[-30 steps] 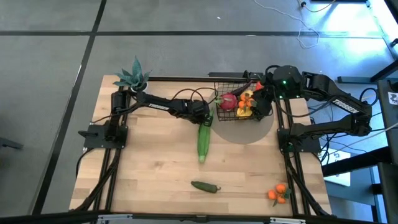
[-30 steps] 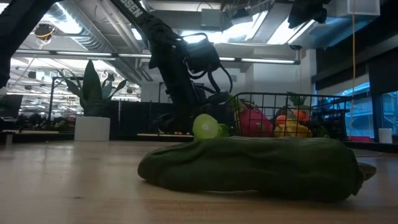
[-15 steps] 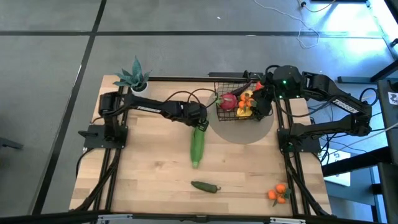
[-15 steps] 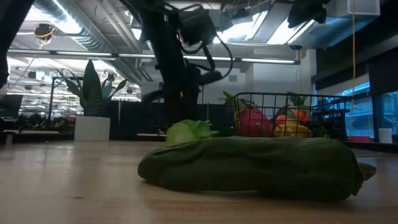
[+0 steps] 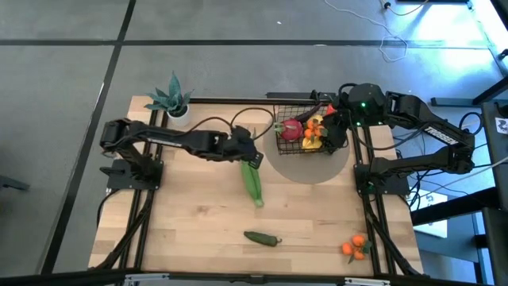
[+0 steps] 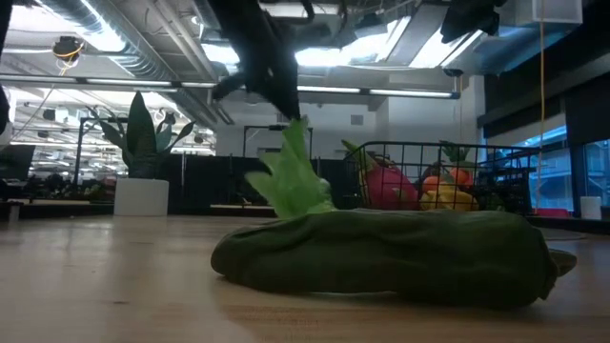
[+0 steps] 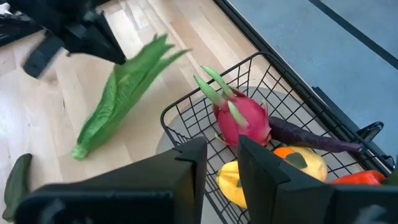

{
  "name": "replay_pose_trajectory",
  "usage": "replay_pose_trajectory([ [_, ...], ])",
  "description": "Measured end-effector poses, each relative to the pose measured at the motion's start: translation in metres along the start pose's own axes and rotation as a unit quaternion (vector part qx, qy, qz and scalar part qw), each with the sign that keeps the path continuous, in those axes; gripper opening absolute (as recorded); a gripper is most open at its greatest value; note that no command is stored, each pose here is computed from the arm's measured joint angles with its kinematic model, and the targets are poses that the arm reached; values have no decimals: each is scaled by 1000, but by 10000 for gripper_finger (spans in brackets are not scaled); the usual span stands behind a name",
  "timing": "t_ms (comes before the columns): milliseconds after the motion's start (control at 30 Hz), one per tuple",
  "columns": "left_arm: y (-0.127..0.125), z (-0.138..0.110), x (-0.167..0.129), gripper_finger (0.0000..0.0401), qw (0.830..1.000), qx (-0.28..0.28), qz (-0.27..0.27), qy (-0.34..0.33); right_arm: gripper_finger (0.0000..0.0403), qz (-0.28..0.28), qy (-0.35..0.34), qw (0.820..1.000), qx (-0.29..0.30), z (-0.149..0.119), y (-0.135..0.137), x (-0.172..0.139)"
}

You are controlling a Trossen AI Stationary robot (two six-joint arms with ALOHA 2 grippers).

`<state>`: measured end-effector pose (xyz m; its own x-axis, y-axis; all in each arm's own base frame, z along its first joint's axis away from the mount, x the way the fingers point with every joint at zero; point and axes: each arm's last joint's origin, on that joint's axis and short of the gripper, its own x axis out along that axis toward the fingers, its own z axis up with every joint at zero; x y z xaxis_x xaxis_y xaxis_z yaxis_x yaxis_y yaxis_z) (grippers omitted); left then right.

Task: Build produce basket
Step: Put the lettuce into the black wire basket

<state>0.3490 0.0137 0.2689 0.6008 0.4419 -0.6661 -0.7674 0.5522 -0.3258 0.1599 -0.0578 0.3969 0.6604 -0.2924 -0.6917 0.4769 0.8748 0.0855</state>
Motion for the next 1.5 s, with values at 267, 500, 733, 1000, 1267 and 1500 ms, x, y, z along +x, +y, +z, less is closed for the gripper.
replay_pose_trajectory([
  [267, -4, 20, -34, 0, 997, 30, -13, -73, 78, -2, 0, 1000, -1, 0, 0, 0],
  [500, -26, 72, -73, 0, 981, 99, -33, -163, 78, -2, 0, 1000, 0, 0, 0, 0],
  [733, -37, 118, -98, 0, 961, 143, -40, -232, 78, -4, 0, 1000, 0, 0, 0, 0],
  [1000, -43, 149, -100, 0, 943, 151, -68, -290, 78, -59, -10, 998, 0, 1, -4, 0],
  [1267, -57, 156, -64, 0, 931, 145, -120, -311, 78, -64, -20, 998, 17, 5, -3, 4],
  [1500, -72, 153, -22, 0, 916, 146, -181, -328, 78, -62, -15, 998, 13, 12, -1, 19],
])
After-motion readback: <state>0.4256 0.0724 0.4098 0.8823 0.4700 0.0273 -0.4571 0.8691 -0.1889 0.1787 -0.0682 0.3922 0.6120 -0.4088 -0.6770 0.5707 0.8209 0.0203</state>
